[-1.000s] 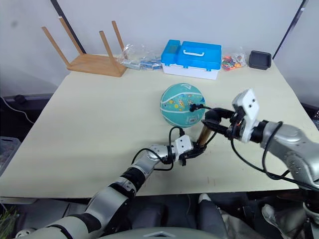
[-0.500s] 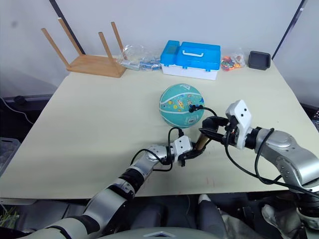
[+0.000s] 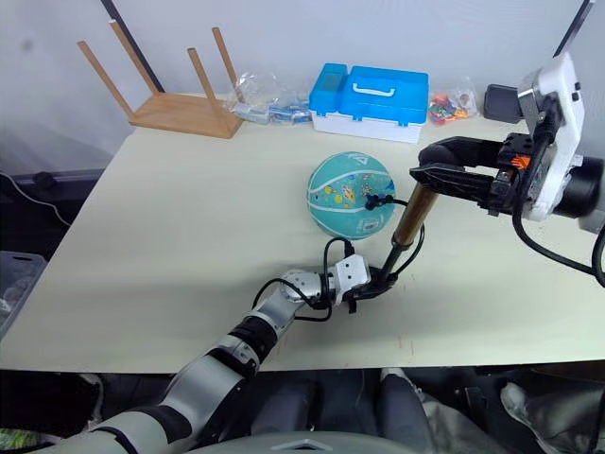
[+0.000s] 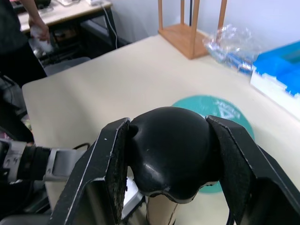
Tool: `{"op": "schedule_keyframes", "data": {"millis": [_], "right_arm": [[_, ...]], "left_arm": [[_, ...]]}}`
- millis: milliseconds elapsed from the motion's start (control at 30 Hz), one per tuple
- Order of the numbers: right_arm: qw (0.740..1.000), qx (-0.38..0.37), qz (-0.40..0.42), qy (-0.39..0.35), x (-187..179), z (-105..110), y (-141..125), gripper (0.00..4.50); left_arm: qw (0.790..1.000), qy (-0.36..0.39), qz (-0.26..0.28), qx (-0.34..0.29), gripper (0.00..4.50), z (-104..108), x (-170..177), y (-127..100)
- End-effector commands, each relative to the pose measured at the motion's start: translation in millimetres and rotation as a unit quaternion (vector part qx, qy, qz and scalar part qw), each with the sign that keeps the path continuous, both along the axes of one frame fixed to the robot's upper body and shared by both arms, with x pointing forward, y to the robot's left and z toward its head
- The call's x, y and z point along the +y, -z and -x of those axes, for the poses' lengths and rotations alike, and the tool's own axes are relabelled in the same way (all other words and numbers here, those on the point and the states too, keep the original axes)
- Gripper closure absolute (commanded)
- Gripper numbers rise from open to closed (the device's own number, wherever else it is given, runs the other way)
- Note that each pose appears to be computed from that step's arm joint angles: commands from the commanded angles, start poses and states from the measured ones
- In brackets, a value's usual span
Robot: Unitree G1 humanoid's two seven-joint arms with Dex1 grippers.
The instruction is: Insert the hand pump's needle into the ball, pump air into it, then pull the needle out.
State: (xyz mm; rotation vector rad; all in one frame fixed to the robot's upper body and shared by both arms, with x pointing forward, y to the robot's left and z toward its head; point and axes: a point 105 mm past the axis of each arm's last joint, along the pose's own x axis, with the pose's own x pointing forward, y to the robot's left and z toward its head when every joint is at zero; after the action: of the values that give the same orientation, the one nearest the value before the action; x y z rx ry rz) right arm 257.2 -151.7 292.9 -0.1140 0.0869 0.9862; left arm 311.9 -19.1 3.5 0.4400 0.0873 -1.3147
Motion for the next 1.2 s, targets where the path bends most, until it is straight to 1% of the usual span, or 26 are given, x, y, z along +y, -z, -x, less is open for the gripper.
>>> {"op": "schedule_keyframes", "data": {"millis": [33, 100, 167, 200, 267, 300, 367, 467, 533, 567, 633, 733, 767, 800, 1000, 1100, 1200], "right_arm": [[1.000, -0.011, 0.003, 0.015, 1.6, -5.0, 12.5, 2.45], [0.999, 0.021, 0.012, 0.021, 3.9, -12.3, 41.7, 2.45], [0.997, 0.058, 0.038, 0.032, 3.0, -19.1, 80.4, 2.45], [0.996, 0.067, 0.048, 0.034, 2.2, -20.3, 92.7, 2.45], [0.993, 0.103, 0.030, 0.044, 3.2, -25.8, 121.1, 2.45], [0.989, 0.130, 0.052, 0.048, 4.5, -26.8, 150.3, 2.45], [0.982, 0.172, 0.061, 0.047, 10.8, -23.9, 193.1, 2.45], [0.978, 0.189, 0.079, 0.044, 15.9, -20.1, 227.0, 2.45], [0.978, 0.188, 0.079, 0.042, 19.1, -19.4, 236.7, 2.45], [0.981, 0.177, 0.068, 0.043, 20.1, -21.8, 230.9, 2.45], [0.988, 0.140, 0.047, 0.048, 18.4, -29.2, 206.7, 2.45], [0.995, 0.082, 0.041, 0.049, 10.0, -34.4, 165.6, 2.45], [0.997, 0.060, 0.029, 0.048, 6.5, -34.9, 144.8, 2.45], [0.998, 0.043, 0.017, 0.046, 3.3, -33.7, 126.1, 2.45], [0.999, -0.018, -0.011, 0.031, -8.5, -17.0, 46.5, 2.45], [0.998, -0.054, -0.027, 0.028, -13.5, -5.9, -2.5, 2.45], [0.997, -0.060, -0.042, 0.023, -14.3, 1.4, -25.5, 2.45]], "left_arm": [[0.991, -0.006, -0.091, 0.097, 3.41, 28.6, 30.5, 61.7], [0.991, -0.004, -0.090, 0.096, 3.41, 29.1, 30.1, 61.5], [0.991, -0.004, -0.090, 0.095, 3.41, 29.5, 30.2, 61.2], [0.991, -0.005, -0.090, 0.095, 3.41, 29.4, 30.3, 61.1], [0.992, -0.007, -0.089, 0.094, 3.41, 29.4, 31.0, 61.3], [0.992, -0.009, -0.088, 0.094, 3.41, 30.0, 31.4, 61.8], [0.992, -0.011, -0.087, 0.094, 3.41, 31.4, 31.8, 62.6], [0.992, -0.014, -0.084, 0.094, 3.41, 32.4, 31.0, 62.8], [0.992, -0.017, -0.083, 0.093, 3.41, 32.1, 30.9, 62.4], [0.992, -0.019, -0.083, 0.093, 3.41, 31.3, 31.3, 62.0], [0.992, -0.024, -0.082, 0.092, 3.41, 29.5, 32.7, 61.3], [0.992, -0.027, -0.085, 0.093, 3.41, 28.5, 35.1, 62.2], [0.991, -0.029, -0.086, 0.094, 3.41, 28.3, 35.6, 62.9], [0.991, -0.031, -0.086, 0.095, 3.41, 28.1, 35.9, 63.4], [0.990, -0.036, -0.092, 0.100, 3.41, 27.8, 38.7, 68.0], [0.989, -0.038, -0.096, 0.103, 3.41, 27.9, 39.3, 70.5], [0.989, -0.038, -0.099, 0.104, 3.41, 27.6, 39.3, 71.7]]}}
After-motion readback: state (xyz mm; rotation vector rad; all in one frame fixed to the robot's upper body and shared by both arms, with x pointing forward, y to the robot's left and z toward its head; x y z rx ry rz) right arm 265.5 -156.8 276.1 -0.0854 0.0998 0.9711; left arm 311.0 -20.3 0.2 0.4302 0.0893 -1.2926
